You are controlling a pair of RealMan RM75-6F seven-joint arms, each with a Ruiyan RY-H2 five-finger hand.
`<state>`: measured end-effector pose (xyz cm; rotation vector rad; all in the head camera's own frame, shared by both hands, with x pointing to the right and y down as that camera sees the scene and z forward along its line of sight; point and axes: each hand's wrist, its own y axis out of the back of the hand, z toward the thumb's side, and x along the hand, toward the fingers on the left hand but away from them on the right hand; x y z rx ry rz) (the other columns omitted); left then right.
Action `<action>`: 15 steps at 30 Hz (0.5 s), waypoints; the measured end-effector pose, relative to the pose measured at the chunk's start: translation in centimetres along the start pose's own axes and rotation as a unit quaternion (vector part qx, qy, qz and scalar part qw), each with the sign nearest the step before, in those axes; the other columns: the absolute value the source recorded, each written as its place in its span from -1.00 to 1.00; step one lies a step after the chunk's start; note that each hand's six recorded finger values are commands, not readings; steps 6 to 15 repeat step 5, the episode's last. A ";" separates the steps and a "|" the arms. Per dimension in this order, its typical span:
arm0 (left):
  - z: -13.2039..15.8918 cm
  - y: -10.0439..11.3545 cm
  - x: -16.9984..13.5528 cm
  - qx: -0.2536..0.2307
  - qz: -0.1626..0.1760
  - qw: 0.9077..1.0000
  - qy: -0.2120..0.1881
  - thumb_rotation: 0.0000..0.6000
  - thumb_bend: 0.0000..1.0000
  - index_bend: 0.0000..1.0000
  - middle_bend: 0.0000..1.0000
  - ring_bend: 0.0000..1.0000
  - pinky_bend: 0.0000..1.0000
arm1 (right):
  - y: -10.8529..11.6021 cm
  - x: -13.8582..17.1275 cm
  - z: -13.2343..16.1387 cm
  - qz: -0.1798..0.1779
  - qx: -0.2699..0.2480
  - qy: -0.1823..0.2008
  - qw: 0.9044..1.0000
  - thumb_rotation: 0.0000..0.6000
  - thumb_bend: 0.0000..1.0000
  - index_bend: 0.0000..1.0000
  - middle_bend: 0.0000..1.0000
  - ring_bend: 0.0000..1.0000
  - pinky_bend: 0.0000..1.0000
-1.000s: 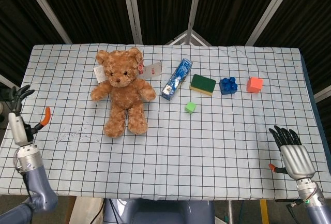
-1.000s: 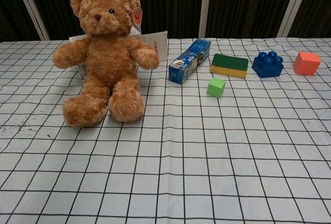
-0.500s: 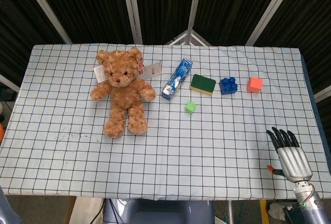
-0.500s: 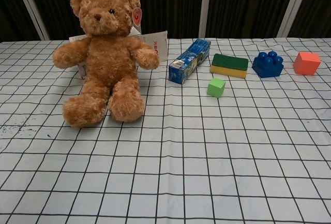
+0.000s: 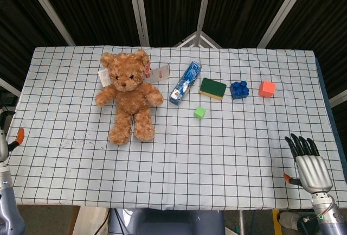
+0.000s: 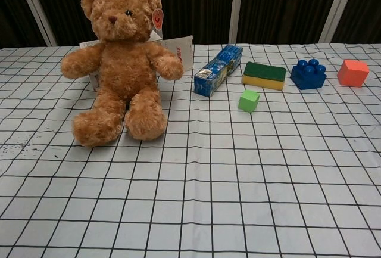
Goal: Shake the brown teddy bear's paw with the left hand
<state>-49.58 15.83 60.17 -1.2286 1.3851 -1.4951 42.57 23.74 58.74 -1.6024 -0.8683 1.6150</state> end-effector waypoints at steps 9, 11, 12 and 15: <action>0.8 -1.1 0.3 0.025 -0.001 1.000 -0.011 1.00 -0.05 -0.42 -0.74 -1.00 -1.00 | 0.4 0.0 0.0 -0.010 0.001 -0.001 1.000 1.00 -0.80 -1.00 -1.00 -1.00 -1.00; 0.8 -1.1 0.3 0.025 -0.001 1.000 -0.011 1.00 -0.05 -0.42 -0.74 -1.00 -1.00 | 0.4 0.0 0.0 -0.010 0.001 -0.001 1.000 1.00 -0.80 -1.00 -1.00 -1.00 -1.00; 0.8 -1.1 0.3 0.025 -0.001 1.000 -0.011 1.00 -0.05 -0.42 -0.74 -1.00 -1.00 | 0.4 0.0 0.0 -0.010 0.001 -0.001 1.000 1.00 -0.80 -1.00 -1.00 -1.00 -1.00; 0.8 -1.1 0.3 0.025 -0.001 1.000 -0.011 1.00 -0.05 -0.42 -0.74 -1.00 -1.00 | 0.4 0.0 0.0 -0.010 0.001 -0.001 1.000 1.00 -0.80 -1.00 -1.00 -1.00 -1.00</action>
